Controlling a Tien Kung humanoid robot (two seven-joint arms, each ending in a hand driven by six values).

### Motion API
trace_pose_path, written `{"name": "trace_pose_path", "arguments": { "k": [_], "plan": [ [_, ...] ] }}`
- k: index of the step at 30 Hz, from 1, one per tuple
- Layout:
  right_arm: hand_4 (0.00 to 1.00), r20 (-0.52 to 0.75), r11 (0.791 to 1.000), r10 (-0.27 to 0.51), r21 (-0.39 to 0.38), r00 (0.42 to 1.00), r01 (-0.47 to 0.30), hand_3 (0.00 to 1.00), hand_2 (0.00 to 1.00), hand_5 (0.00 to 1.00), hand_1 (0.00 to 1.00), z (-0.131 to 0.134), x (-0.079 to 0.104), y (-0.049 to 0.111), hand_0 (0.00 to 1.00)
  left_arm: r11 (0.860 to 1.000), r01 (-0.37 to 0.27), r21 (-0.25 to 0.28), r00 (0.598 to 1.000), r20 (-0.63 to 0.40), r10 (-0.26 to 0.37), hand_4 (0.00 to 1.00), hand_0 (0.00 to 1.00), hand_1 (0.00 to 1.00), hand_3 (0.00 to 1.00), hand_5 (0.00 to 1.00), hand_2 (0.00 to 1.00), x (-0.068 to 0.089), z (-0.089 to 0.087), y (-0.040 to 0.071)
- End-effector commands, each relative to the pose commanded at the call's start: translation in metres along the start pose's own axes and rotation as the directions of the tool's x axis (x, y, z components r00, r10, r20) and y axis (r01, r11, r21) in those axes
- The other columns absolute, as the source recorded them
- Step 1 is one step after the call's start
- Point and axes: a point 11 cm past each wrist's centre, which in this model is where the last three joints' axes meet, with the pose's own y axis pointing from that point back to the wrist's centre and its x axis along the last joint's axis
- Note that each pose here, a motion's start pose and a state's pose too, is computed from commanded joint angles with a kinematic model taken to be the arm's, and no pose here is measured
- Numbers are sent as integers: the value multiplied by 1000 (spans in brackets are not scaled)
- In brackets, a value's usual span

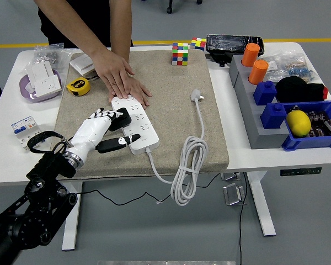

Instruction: Pick up the plug,place it near the board,insert it into the board,press the button

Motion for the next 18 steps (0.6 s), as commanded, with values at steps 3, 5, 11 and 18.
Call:
{"name": "trace_pose_path", "arguments": {
  "k": [3,5,11,18],
  "plan": [
    [998,-2,1000,0,-1,1000,0,758,755,998,783,0,0,0,824,1000,4,-5,1000,4,-4,998,989,946,849,998,884,-1,1,-1],
    [998,-3,1000,0,0,1000,0,758,755,998,783,0,0,0,824,1000,9,-9,1000,8,-9,998,989,946,849,998,884,-2,2,-1],
    [998,-7,1000,0,-3,1000,0,758,755,998,781,1,0,0,823,1000,15,-17,1000,9,-15,998,989,944,849,998,883,-5,5,0],
    [998,-10,1000,0,-7,1000,0,758,755,998,782,1,1,0,823,998,-13,-55,1000,11,13,998,988,944,850,998,882,5,15,0]
  ]
}}
